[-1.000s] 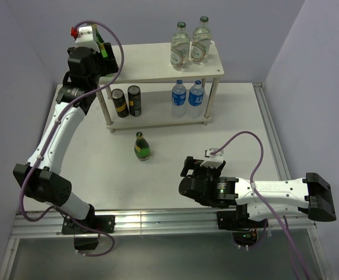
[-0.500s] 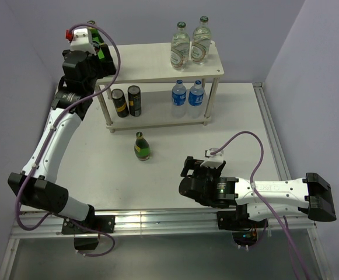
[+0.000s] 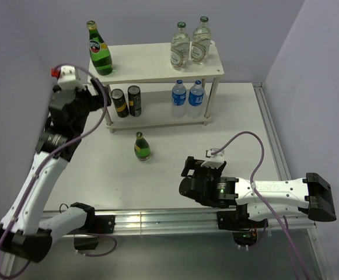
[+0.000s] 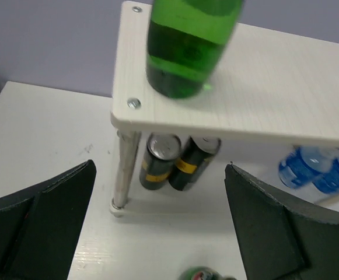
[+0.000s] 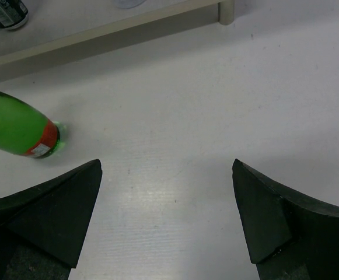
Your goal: Place and organize the beverage onto the shelf
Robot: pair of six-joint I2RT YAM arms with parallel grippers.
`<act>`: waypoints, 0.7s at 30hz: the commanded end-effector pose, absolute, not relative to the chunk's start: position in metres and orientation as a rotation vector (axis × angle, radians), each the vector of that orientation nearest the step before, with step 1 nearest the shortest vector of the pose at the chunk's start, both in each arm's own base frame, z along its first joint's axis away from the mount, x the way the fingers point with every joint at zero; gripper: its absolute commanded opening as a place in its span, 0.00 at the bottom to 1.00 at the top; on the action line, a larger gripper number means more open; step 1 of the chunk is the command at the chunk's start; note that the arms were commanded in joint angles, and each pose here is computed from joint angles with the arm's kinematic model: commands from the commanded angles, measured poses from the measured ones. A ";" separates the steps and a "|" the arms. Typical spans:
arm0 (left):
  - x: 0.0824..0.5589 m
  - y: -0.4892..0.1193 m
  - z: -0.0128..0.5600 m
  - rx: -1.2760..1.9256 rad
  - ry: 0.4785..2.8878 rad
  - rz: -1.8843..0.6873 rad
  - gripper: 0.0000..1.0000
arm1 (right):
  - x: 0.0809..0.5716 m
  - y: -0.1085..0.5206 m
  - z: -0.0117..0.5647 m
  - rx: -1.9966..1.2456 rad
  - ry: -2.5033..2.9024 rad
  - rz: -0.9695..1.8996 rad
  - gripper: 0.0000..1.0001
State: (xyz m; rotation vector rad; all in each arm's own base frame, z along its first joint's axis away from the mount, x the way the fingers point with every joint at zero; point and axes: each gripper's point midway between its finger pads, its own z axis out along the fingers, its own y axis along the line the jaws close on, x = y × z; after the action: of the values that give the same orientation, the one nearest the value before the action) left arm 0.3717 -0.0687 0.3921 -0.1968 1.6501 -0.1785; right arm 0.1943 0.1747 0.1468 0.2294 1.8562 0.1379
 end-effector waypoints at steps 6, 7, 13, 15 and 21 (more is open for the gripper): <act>0.276 -0.096 0.337 -0.200 1.708 -0.416 0.98 | 0.198 0.169 0.156 0.271 1.808 0.135 1.00; 0.272 -0.100 0.325 -0.200 1.730 -0.437 0.98 | 0.199 0.169 0.155 0.273 1.806 0.136 1.00; 0.261 -0.137 0.250 -0.237 1.825 -0.605 0.97 | 0.198 0.179 0.150 0.258 1.826 0.157 1.00; 0.261 -0.152 0.221 -0.263 1.868 -0.626 0.97 | 0.198 0.180 0.149 0.255 1.830 0.149 1.00; 0.255 -0.174 0.160 -0.256 1.898 -0.583 0.97 | 0.197 0.179 0.146 0.246 1.839 0.152 1.00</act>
State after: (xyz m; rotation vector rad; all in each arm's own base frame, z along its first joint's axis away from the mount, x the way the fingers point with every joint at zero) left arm 0.2426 -0.1665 0.1449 -0.1519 2.0371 -0.5100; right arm 0.1946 0.1803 0.1423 0.2143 1.8664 0.1352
